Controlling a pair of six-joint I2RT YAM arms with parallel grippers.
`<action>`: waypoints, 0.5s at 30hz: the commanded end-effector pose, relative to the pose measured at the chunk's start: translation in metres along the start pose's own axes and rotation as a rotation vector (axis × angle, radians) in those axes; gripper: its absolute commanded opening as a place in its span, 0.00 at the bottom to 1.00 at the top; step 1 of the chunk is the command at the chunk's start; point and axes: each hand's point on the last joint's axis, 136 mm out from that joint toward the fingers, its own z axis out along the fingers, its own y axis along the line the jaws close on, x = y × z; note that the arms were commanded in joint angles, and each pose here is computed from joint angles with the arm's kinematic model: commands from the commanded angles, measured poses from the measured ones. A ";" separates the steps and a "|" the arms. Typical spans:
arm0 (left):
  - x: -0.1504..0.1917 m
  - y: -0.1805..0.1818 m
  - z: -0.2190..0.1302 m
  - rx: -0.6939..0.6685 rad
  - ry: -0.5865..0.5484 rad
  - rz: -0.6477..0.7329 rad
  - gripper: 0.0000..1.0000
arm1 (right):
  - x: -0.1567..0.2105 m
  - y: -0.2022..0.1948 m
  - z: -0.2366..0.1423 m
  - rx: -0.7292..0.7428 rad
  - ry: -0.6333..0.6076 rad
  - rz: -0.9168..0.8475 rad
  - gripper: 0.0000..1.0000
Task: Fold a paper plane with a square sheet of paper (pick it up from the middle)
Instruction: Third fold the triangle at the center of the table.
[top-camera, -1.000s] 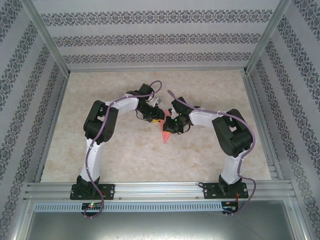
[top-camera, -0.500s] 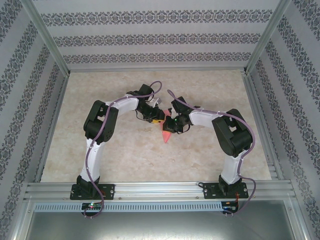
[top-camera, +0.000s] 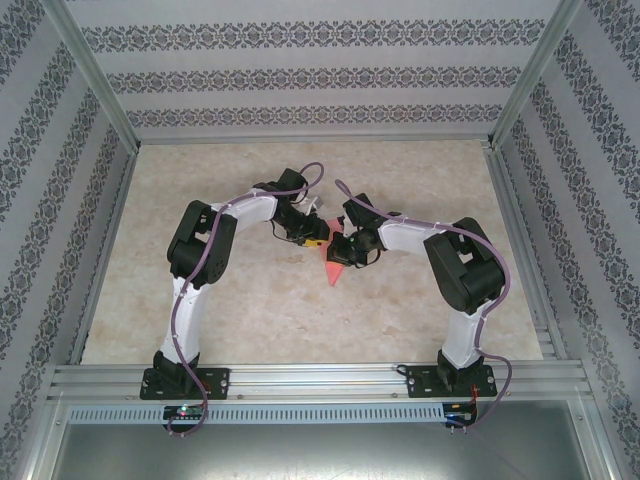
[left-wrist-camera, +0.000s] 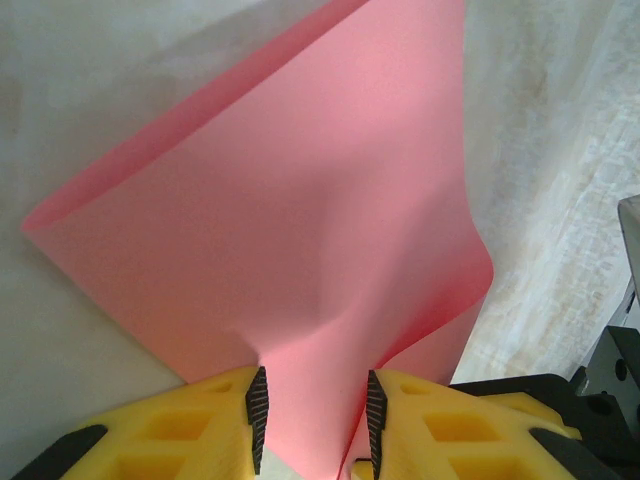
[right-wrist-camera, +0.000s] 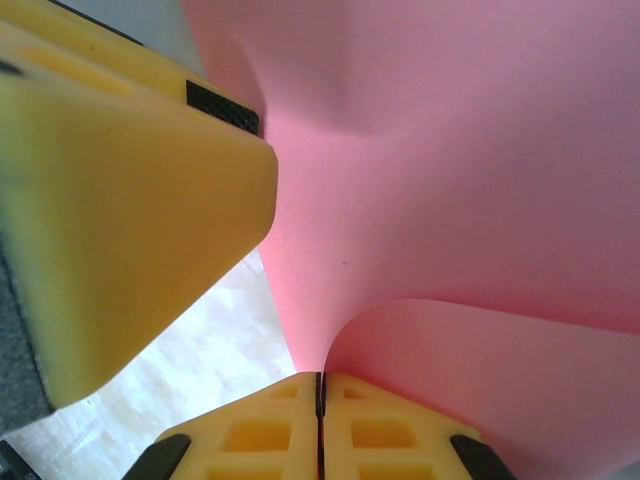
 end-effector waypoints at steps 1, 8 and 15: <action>0.006 0.016 0.012 -0.009 0.034 -0.019 0.36 | -0.002 -0.007 -0.002 0.031 -0.005 -0.002 0.08; 0.005 0.014 0.011 -0.007 0.033 -0.017 0.36 | -0.001 -0.013 0.001 0.049 0.002 -0.003 0.08; 0.002 0.007 0.009 0.016 0.024 -0.015 0.36 | 0.000 -0.014 0.004 0.045 0.011 -0.004 0.13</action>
